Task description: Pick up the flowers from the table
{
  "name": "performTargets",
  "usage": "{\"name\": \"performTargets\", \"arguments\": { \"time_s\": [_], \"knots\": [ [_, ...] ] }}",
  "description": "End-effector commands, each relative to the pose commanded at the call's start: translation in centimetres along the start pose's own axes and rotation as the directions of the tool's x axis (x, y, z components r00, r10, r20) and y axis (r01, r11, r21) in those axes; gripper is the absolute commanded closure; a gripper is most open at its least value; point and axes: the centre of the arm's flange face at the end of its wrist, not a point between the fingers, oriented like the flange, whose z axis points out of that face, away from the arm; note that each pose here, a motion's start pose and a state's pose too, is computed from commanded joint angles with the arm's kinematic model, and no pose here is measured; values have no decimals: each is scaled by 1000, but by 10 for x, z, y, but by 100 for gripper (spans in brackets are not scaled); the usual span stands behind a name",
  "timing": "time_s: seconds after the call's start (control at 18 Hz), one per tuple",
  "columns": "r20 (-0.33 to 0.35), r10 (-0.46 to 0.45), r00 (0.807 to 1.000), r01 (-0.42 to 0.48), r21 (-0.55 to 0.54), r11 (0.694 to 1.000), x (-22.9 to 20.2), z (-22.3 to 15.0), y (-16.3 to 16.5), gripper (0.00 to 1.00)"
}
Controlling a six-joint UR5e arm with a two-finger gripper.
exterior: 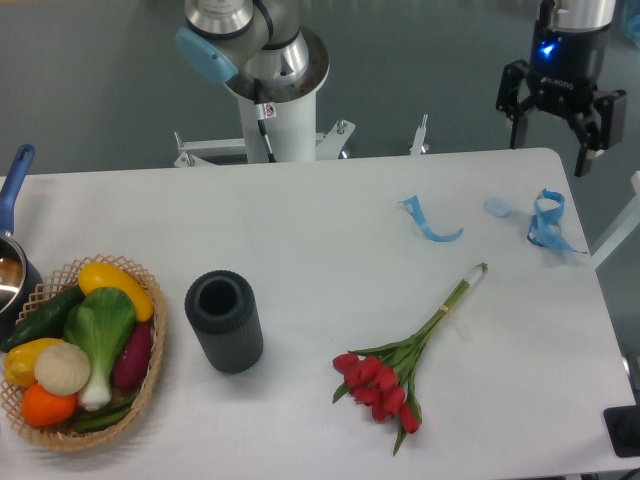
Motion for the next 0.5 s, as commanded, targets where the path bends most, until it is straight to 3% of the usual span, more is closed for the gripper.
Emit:
{"name": "performTargets", "arguments": {
  "time_s": [0.5],
  "knots": [
    [-20,-26,999,26,-4,1000,13,7,-3,0]
  ]
}}
